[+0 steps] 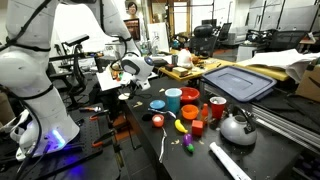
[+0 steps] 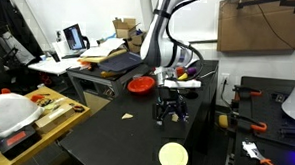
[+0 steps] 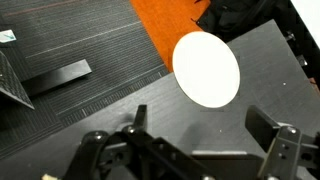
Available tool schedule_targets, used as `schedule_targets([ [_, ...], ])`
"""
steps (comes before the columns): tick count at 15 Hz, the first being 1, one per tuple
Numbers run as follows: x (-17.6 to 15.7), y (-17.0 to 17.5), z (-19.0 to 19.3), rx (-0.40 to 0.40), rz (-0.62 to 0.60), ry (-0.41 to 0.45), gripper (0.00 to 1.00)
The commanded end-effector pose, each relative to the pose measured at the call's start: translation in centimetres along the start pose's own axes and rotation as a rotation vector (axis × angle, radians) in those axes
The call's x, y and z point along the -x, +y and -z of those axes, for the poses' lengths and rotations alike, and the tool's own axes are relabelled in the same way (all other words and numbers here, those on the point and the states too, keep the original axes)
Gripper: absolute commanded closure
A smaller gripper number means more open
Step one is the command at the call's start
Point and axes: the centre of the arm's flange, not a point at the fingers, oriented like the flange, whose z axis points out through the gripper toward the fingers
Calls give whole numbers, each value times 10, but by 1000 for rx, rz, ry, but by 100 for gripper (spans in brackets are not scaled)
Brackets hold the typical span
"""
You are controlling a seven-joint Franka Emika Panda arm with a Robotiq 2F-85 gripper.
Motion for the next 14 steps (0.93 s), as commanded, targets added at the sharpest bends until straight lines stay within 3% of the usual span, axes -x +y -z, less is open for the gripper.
schedule_targets([
  [1, 43, 14, -5, -65, -6, 31, 0],
  [7, 67, 36, -18, -181, -39, 42, 0],
  [14, 73, 53, -51, -242, 3, 68, 0],
])
